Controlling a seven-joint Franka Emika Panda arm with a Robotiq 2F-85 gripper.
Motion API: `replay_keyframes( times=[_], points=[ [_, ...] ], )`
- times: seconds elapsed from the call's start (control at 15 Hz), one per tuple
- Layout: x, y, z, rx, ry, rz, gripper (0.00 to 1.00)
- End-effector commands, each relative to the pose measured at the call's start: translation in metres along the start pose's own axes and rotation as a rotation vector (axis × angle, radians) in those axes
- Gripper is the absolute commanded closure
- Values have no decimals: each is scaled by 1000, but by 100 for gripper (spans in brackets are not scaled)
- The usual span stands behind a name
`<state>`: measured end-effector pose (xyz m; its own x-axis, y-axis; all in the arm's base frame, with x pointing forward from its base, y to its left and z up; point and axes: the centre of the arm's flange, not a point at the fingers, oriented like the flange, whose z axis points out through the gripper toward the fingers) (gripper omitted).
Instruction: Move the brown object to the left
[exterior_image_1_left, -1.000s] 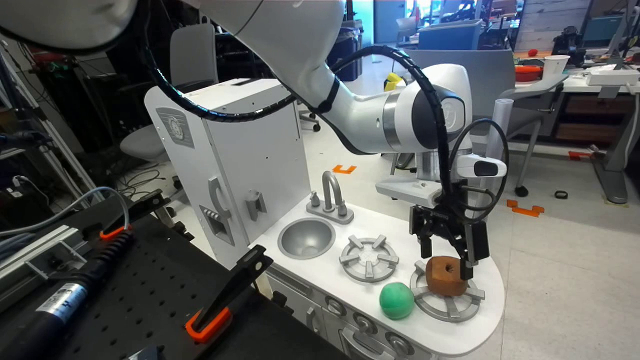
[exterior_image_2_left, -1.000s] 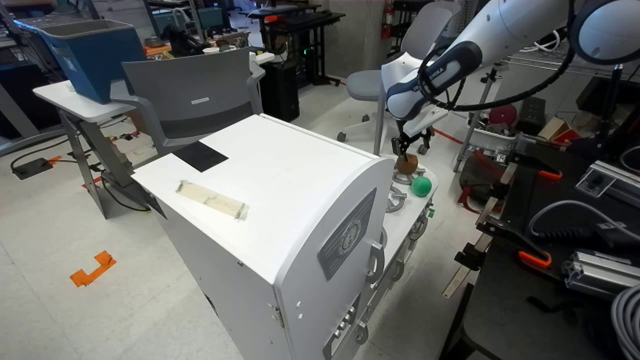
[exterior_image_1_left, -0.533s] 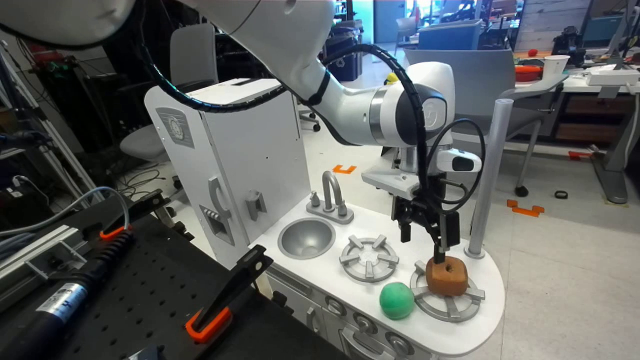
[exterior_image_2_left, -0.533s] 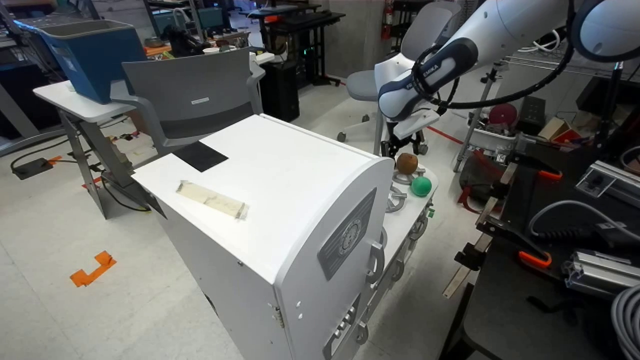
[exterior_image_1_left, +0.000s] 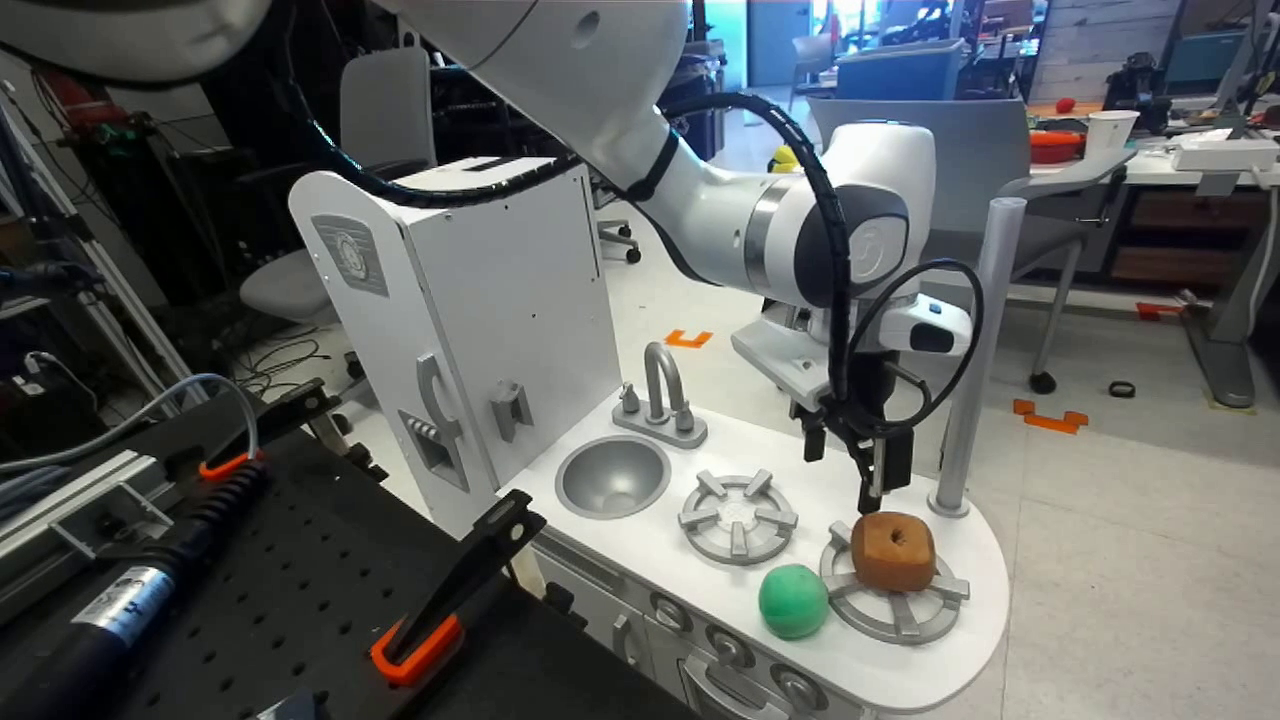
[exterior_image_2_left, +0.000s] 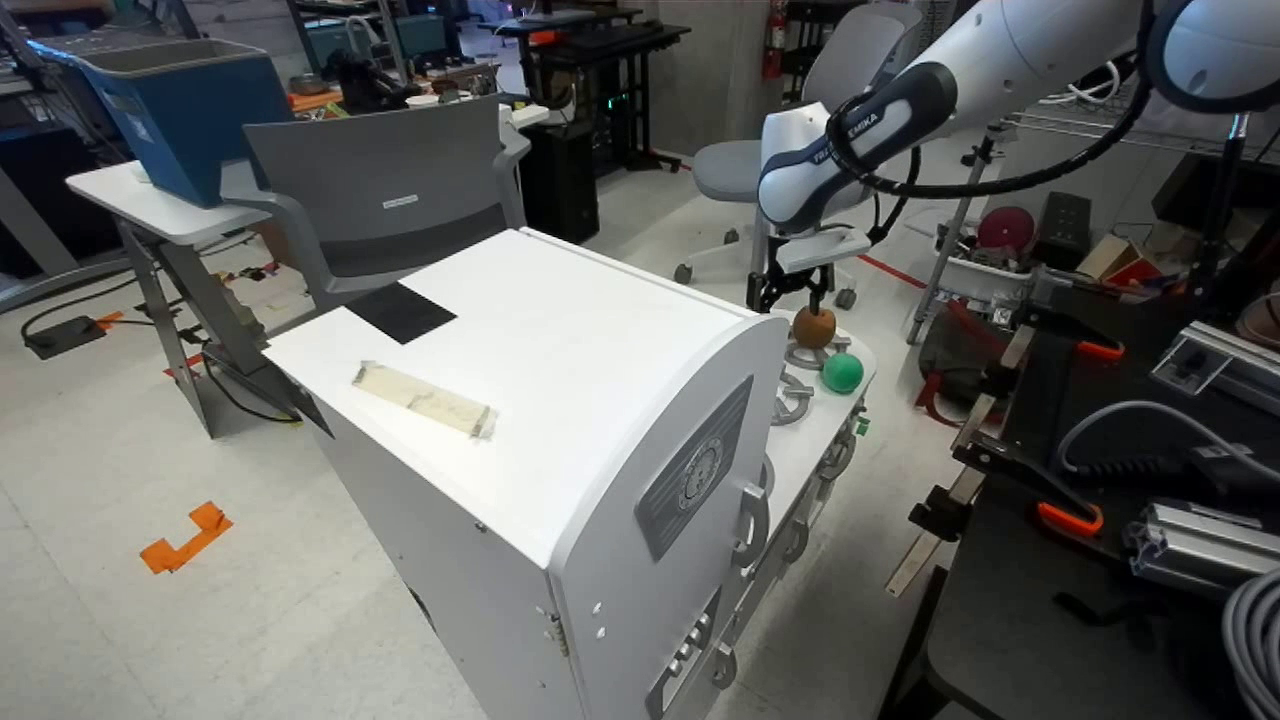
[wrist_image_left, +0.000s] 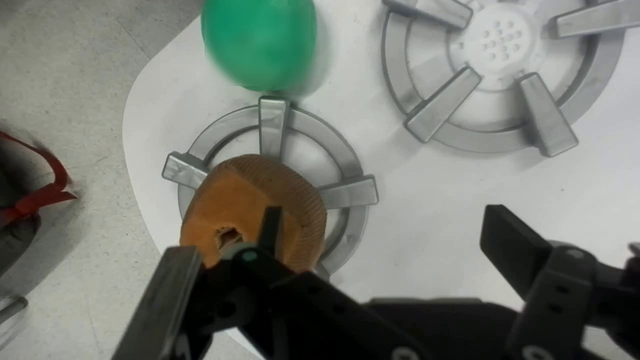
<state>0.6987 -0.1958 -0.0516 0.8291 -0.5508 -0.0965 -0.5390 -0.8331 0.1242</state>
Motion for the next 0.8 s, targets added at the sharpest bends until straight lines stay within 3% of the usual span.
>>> replay_keyframes(
  times=[0.0,0.6,0.67,0.73],
  points=[
    [66,-7,37,-16,26,51,0],
    [67,24,53,-97,36,156,0],
    [67,25,54,-96,36,168,25],
    [67,24,54,-98,36,173,26]
  ],
)
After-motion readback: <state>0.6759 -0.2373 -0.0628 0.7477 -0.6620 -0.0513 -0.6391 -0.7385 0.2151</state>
